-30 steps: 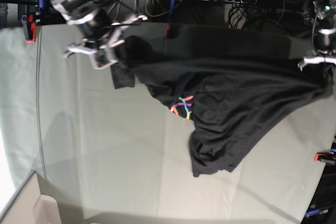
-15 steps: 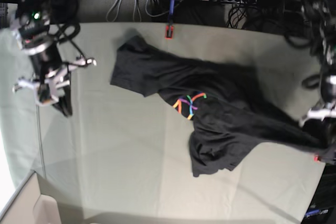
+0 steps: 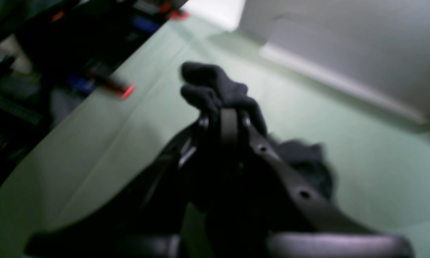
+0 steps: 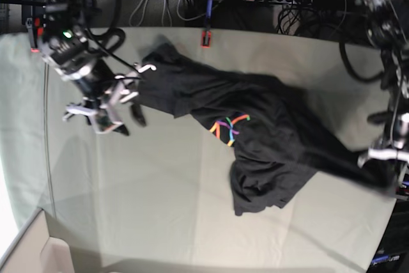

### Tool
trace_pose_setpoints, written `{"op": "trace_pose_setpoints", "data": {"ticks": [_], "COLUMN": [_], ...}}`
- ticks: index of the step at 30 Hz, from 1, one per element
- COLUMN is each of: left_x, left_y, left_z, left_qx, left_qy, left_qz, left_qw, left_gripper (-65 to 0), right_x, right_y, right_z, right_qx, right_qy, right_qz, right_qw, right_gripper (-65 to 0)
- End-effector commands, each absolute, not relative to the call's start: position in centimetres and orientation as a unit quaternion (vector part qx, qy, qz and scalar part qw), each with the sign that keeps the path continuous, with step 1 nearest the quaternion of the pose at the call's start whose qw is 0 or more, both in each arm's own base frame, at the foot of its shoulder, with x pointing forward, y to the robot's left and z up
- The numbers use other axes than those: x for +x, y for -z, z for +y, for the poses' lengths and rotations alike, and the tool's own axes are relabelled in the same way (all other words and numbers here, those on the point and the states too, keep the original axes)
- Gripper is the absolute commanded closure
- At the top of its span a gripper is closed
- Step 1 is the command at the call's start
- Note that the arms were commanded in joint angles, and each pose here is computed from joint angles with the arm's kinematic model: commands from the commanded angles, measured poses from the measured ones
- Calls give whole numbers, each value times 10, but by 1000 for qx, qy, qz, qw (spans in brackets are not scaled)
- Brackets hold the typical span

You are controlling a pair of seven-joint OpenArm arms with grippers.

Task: Layout the t-shirt on the table in an organized manner, then fold the t-shirt properly
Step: 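Hold the shirt with both grippers and pull the ends apart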

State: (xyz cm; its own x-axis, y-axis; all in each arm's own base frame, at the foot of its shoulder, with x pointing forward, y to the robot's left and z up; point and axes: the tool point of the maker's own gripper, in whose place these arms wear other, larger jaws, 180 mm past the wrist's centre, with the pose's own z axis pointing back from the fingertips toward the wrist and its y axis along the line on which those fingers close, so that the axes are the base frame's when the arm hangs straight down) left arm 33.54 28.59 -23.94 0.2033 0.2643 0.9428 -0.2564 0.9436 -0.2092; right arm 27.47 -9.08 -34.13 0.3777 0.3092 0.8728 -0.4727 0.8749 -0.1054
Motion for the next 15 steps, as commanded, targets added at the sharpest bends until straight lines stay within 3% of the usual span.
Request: {"op": "trace_pose_setpoints", "data": {"ticks": [1,10,15], "left_x": [336,299,281], "left_y": [229,294,304], "left_z": [290,318,330], "left_qx": [0,27,42], "left_qy": [-164,-201,-213], "left_qz": [-624,-549,-534], "left_qw": [764,811,818], "left_gripper": [-1,-1,-1], "right_x": [278,272,268], "right_y": [338,391,414], "right_z": [-80,-26,-19], "right_qx": [99,167,152], "right_qy": [-246,-289,-326], "right_qz": [-514,-450,-419], "right_qw": [816,828,834], "right_gripper": [-273,-298,-298]}}
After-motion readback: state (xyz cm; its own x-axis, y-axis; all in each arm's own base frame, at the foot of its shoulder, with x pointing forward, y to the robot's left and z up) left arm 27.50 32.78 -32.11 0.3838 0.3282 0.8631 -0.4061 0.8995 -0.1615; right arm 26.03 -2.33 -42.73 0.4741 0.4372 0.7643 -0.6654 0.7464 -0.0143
